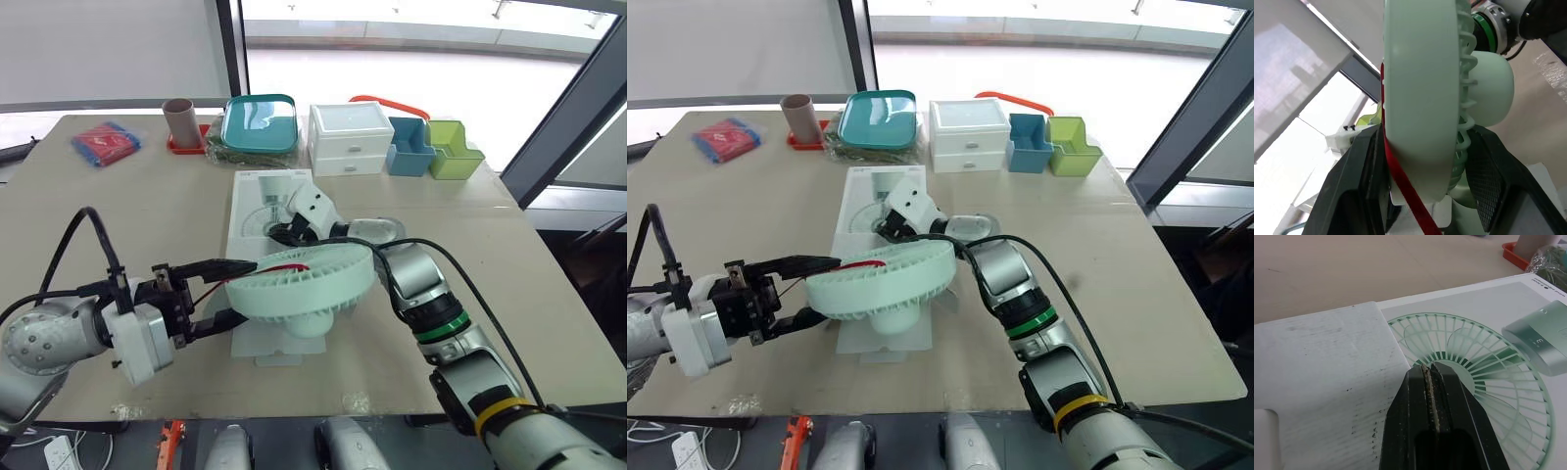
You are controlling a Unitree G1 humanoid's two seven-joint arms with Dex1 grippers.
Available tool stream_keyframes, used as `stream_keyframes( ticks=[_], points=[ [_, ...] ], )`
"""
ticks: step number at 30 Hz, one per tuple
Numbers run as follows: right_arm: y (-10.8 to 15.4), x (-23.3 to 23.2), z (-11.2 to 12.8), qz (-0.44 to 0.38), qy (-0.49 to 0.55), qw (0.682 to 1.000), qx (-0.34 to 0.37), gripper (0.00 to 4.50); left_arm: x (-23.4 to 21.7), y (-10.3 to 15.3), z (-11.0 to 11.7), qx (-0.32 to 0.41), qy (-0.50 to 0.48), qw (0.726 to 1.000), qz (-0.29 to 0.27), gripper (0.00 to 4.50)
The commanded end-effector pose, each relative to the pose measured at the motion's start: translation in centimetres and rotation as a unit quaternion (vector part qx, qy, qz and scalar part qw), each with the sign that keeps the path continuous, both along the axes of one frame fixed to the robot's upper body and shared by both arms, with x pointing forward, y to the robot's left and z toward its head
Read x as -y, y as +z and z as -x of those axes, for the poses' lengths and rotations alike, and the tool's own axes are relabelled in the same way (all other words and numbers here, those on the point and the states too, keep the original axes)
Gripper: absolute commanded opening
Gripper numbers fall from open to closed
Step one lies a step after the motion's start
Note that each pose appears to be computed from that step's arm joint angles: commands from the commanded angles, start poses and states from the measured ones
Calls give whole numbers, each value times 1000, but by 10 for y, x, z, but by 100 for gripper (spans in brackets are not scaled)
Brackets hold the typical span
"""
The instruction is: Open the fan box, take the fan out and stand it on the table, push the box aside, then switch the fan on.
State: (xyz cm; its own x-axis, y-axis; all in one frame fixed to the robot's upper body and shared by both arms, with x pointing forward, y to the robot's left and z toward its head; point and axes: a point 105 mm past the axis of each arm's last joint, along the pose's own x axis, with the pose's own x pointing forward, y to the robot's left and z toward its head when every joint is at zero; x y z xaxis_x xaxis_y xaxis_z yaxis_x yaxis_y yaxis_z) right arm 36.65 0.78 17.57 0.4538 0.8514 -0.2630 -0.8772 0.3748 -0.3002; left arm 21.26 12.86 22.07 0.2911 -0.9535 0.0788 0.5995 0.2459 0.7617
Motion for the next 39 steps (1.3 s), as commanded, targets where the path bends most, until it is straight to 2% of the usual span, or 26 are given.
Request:
stream_keyframes(
  ticks=[1, 4, 7, 8, 13, 15, 17, 18, 21, 26, 27, 29, 31, 34, 38, 39],
  points=[
    [-8, -5, 1, 14, 9, 1000, -9, 0, 2, 9, 4, -17, -20, 1000, 15, 194],
    [-8, -5, 1, 16, 12, 1000, -8, 0, 3, 9, 6, -25, -36, 999, 15, 194],
    [-9, -6, 1, 17, 14, 1000, -7, 0, -3, 13, 6, -23, -47, 998, 37, 194],
    [-9, -6, 1, 17, 15, 1000, -8, 0, -8, 13, 3, -34, -45, 997, 49, 194],
    [-10, -7, -1, 18, 15, 1000, -8, 0, -27, 6, -9, -65, -31, 997, 19, 194],
    [-10, -8, -2, 17, 16, 1000, -7, 0, -37, 10, -19, -97, -17, 995, 29, 194],
    [-10, -9, -3, 18, 18, 1000, -6, 0, -39, 13, -23, -98, 0, 993, 60, 194],
    [-10, -10, -3, 18, 20, 1000, -5, 0, -39, 13, -23, -105, -7, 993, 55, 194],
    [-10, -13, -4, 17, 25, 1000, -5, 0, -39, 10, -24, -136, -14, 990, 44, 194],
    [-11, -17, -5, 19, 31, 999, -2, 0, -40, -6, -25, -222, -15, 973, 57, 194],
    [-12, -17, -6, 20, 32, 999, -2, 0, -45, -5, 12, -217, -23, 974, 68, 194],
    [-13, -18, -6, 21, 33, 999, -3, 0, -45, 0, 67, -217, -20, 974, 67, 194],
    [-13, -18, -7, 21, 33, 999, -4, 0, -47, 5, 97, -247, -10, 966, 71, 194],
    [-14, -17, -10, 21, 29, 999, -5, 0, -49, 14, 107, -253, 5, 965, 66, 194],
    [-13, -18, -11, 20, 29, 999, -5, 0, -44, 21, 103, -248, 15, 966, 72, 194],
    [-14, -18, -11, 21, 29, 999, -5, 0, -48, 25, 95, -224, 32, 971, 75, 194]
  ],
)
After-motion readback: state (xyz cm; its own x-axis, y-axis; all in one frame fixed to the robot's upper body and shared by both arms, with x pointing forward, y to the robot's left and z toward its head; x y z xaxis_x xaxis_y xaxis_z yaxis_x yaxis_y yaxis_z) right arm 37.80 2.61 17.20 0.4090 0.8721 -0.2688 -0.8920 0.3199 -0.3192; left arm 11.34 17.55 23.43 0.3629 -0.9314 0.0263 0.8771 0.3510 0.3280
